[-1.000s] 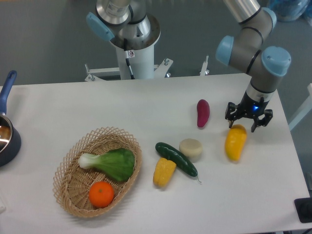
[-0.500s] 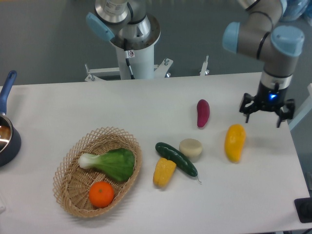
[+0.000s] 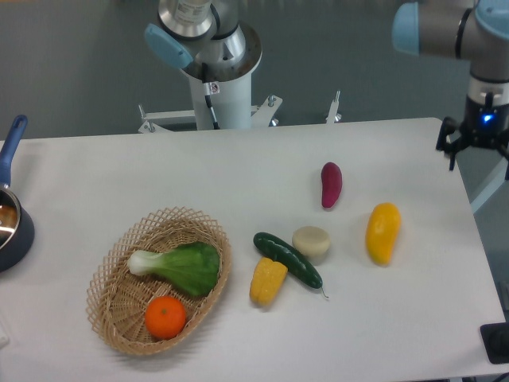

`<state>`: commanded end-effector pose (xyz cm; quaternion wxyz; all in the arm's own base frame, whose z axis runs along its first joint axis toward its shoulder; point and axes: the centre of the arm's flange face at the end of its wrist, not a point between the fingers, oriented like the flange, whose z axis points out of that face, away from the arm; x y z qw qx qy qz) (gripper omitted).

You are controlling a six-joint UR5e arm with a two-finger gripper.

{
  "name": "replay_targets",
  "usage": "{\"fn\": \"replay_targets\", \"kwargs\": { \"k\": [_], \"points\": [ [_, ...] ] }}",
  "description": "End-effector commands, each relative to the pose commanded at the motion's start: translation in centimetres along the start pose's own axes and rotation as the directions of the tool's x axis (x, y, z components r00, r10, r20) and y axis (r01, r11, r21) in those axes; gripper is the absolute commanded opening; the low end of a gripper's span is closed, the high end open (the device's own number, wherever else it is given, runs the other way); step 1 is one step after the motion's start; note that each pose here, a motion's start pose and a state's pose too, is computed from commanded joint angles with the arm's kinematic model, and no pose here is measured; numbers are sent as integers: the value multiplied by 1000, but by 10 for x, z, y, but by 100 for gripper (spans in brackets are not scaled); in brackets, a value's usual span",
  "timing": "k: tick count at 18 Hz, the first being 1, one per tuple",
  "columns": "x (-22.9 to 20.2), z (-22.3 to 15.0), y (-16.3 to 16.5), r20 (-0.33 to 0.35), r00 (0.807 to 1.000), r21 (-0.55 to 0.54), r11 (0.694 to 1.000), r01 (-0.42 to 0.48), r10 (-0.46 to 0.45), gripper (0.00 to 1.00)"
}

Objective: Place the mango on the table

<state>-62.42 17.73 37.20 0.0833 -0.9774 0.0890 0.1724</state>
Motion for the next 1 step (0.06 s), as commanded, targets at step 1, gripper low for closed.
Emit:
{"fn": "replay_targets", "kwargs": {
  "k": [1],
  "points": [
    [-1, -2, 2, 3, 1000, -1, 1000, 2, -2, 100]
  ]
}}
